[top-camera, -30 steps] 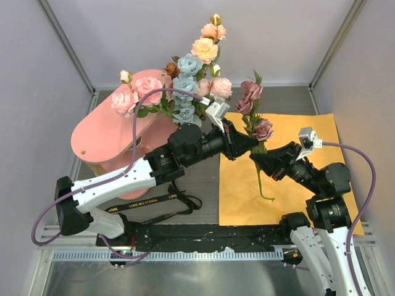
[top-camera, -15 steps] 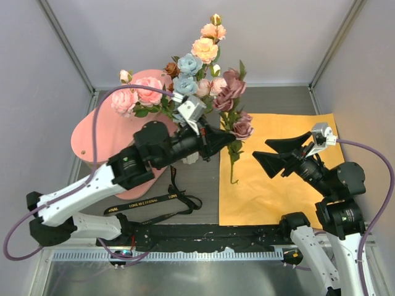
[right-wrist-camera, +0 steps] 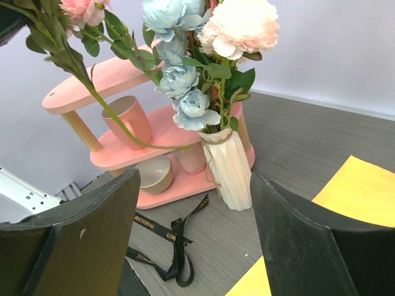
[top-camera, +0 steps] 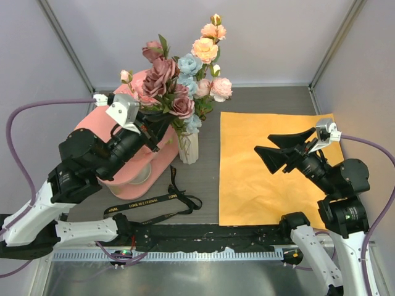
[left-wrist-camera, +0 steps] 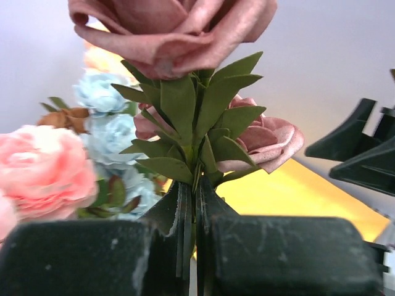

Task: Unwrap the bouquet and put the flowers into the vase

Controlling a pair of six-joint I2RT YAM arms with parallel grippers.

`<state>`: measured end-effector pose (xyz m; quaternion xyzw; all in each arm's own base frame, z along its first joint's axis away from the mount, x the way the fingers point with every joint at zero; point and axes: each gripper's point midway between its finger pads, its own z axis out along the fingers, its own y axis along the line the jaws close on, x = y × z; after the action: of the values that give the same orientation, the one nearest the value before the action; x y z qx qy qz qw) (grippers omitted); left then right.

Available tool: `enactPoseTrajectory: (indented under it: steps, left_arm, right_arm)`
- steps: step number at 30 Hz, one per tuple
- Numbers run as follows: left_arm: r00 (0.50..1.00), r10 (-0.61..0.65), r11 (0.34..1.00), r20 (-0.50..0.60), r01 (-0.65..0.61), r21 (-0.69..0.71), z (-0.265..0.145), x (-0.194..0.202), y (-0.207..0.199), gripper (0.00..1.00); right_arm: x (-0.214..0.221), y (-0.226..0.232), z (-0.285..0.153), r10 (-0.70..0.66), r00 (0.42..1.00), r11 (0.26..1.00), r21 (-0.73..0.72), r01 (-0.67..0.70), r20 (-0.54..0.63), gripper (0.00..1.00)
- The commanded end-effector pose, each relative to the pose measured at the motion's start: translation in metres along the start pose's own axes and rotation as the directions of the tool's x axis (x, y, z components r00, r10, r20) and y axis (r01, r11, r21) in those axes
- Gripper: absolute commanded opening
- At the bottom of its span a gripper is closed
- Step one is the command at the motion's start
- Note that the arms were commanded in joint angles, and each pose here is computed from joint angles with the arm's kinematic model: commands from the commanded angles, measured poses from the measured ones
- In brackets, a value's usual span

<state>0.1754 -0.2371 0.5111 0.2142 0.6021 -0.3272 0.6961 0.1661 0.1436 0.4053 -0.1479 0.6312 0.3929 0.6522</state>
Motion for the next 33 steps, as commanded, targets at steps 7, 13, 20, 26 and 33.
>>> enactPoseTrajectory:
  steps: [7,13,20,26,33]
  left_arm:
    - [0.971,0.23,0.96,0.067,-0.215,-0.181,0.012,-0.039,0.032,0.0]
    - [0.984,0.163,0.969,0.072,-0.146,-0.198,0.024,-0.043,0.029,0.0]
    - [0.997,0.059,0.969,0.04,-0.048,-0.243,0.022,-0.051,0.034,0.0]
    - [0.998,0.023,0.965,0.066,-0.005,-0.264,0.021,-0.054,0.036,0.0]
    - [0.996,-0.006,0.958,0.091,0.032,-0.286,0.028,-0.056,0.037,0.0]
  right_arm:
    - [-0.004,-0.007,-0.001,0.002,0.999,0.999,0.045,-0.003,0.036,0.78]
    - [-0.004,-0.007,-0.003,-0.003,0.999,0.999,0.048,0.001,0.043,0.79]
    - [-0.001,-0.009,-0.004,-0.007,0.999,0.998,0.055,0.005,0.039,0.79]
    - [0.0,-0.009,-0.004,-0.004,0.999,0.999,0.054,0.002,0.041,0.79]
    - [0.001,-0.009,-0.005,0.0,0.999,0.999,0.054,-0.002,0.04,0.79]
